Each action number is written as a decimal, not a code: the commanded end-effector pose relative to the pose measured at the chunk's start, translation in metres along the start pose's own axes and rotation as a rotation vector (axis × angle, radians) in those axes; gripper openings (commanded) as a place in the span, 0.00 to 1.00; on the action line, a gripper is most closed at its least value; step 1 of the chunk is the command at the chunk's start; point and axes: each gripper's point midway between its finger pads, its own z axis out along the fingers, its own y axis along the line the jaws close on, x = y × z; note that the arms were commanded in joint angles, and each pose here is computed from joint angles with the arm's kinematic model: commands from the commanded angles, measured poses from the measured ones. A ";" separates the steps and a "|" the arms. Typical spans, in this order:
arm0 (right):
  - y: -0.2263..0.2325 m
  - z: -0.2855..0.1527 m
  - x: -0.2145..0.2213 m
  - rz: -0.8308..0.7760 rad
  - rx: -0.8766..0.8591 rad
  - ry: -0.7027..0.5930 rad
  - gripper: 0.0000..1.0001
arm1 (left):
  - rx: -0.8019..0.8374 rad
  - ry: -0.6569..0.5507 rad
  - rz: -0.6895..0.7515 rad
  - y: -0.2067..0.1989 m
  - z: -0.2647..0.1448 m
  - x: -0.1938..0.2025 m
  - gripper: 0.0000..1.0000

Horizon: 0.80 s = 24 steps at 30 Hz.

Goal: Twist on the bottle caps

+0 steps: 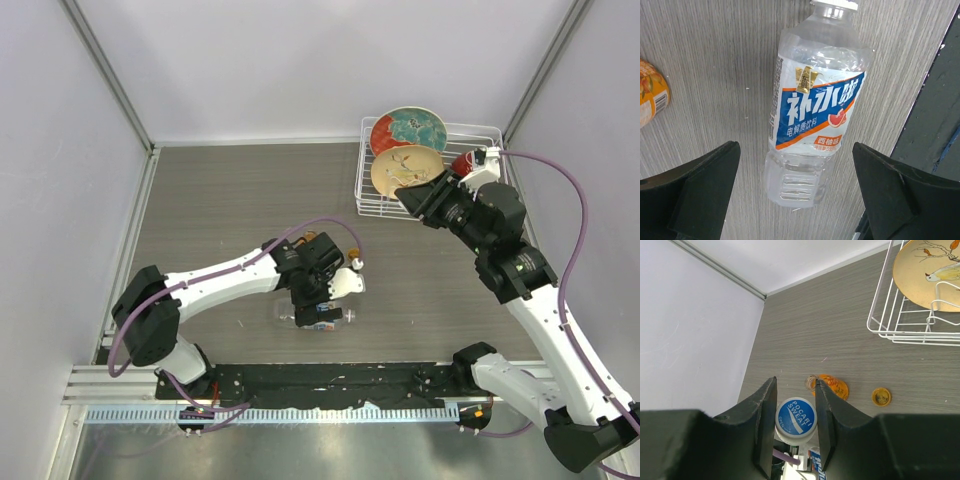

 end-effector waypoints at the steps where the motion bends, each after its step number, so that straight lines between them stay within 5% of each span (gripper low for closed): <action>1: 0.020 -0.006 -0.020 -0.028 -0.059 -0.047 0.04 | 0.020 -0.043 0.061 -0.002 0.001 -0.006 1.00; 24: 0.020 -0.012 -0.020 -0.037 -0.060 -0.050 0.04 | -0.188 0.074 0.157 0.029 0.051 0.045 0.95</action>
